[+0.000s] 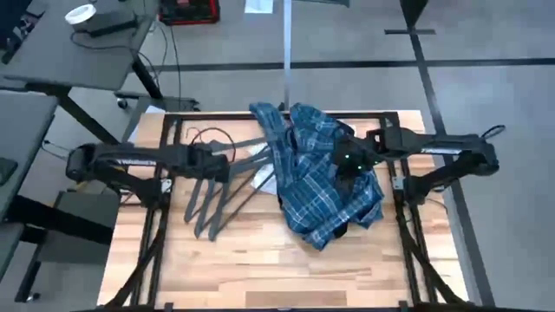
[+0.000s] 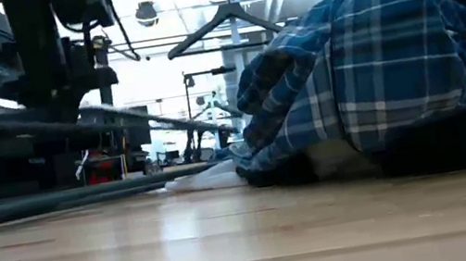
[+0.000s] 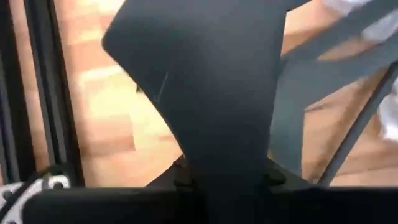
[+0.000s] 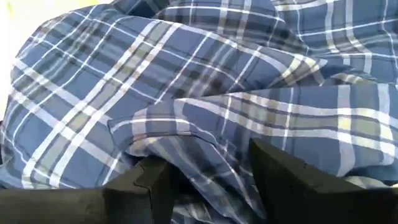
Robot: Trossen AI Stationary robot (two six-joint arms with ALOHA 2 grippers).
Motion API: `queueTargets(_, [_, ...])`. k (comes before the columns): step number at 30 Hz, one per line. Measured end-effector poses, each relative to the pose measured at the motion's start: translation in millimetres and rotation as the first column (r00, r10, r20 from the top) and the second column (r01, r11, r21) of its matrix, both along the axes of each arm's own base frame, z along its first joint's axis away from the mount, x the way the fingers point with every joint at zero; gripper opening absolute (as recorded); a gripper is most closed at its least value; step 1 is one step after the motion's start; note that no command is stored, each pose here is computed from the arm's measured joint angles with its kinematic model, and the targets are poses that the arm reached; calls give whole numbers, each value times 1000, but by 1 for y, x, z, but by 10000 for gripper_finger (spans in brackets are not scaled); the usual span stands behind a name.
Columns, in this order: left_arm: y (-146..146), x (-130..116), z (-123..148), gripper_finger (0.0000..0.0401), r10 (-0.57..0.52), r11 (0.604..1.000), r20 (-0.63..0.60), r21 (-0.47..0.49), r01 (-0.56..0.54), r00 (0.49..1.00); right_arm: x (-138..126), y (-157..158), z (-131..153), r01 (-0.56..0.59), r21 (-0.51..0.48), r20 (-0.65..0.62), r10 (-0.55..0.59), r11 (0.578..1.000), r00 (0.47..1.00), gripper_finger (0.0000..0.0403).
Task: Hang clothes
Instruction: Unhang the blue long sleeve polo from the rack
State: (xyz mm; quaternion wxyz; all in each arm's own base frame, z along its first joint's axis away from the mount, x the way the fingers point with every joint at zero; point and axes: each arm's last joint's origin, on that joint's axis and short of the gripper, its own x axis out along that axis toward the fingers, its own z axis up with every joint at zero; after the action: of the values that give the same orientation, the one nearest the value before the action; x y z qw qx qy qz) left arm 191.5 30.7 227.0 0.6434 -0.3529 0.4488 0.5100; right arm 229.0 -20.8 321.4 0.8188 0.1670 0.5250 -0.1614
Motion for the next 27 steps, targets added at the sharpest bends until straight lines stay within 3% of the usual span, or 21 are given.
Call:
queueTargets(6, [-3, -1, -3, 79, -79, 993, -13, -93, 78, 997, 0, 0, 0, 33, 14, 3, -33, 999, 999, 177])
queueTargets(13, [-5, -4, -4, 122, -203, 955, -38, -227, 189, 979, 0, 0, 0, 55, 29, 5, -55, 998, 998, 177])
queueTargets(20, [-13, -1, 10, 146, -373, 832, 83, -411, 373, 924, -2, 0, 6, -16, 6, -11, 16, 1000, 1000, 177])
queueTargets(23, [-17, 4, 38, 145, -429, 800, 164, -388, 458, 888, -4, 2, 24, -64, -13, 15, 64, 998, 998, 177])
queueTargets(27, [-17, 10, 88, 145, -529, 775, 239, -256, 578, 815, -8, 4, 56, -100, -44, 111, 104, 994, 988, 177])
